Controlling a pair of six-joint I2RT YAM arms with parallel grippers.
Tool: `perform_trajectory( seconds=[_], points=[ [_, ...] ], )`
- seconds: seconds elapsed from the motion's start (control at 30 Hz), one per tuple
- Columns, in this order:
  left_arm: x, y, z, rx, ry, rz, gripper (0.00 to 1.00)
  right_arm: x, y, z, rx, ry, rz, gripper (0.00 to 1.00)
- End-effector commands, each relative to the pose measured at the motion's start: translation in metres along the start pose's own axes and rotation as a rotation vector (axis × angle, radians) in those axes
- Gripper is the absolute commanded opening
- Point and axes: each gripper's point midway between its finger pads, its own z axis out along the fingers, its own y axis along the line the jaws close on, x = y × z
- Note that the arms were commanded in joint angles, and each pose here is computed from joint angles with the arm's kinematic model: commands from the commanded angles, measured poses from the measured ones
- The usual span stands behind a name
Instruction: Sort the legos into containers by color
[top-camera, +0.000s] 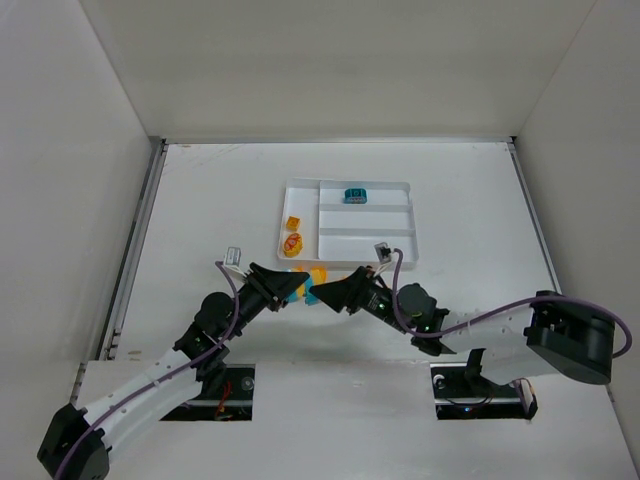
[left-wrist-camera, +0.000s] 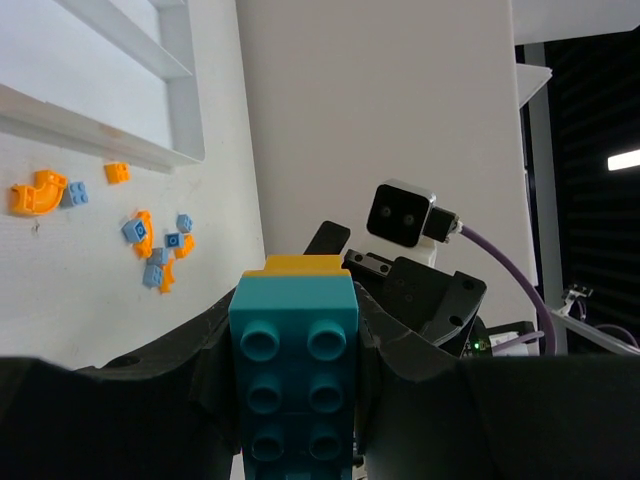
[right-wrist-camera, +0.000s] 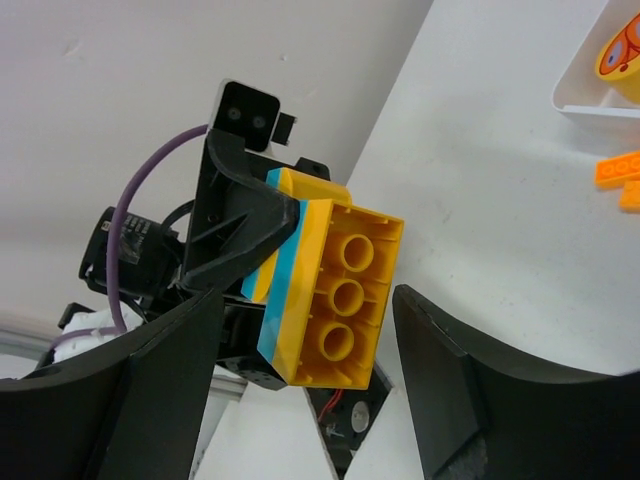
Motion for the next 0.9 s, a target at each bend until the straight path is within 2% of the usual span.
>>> perform_trajectory(
  seconds=[0.0,0.1,0.27,0.5,0.87],
  points=[
    [0.000,-0.012,-0.002,0.059,0.001,-0.022,0.12,-0.018,0.028,0.000,-0.121,-0.079,0.044,0.74],
    [-0.001,-0.012,-0.004,0.065,-0.003,-0.024,0.12,-0.020,0.024,-0.003,-0.119,-0.098,0.060,0.71],
    [-0.002,-0.013,-0.004,0.072,-0.009,-0.025,0.11,-0.019,0.017,-0.004,-0.109,-0.112,0.083,0.58],
    [-0.001,-0.015,-0.006,0.089,-0.006,-0.029,0.10,-0.028,0.013,-0.009,-0.102,-0.164,0.097,0.45],
    [0.003,0.002,-0.009,0.066,0.012,-0.012,0.06,-0.031,-0.002,-0.014,-0.035,-0.159,0.056,0.40]
  ],
)
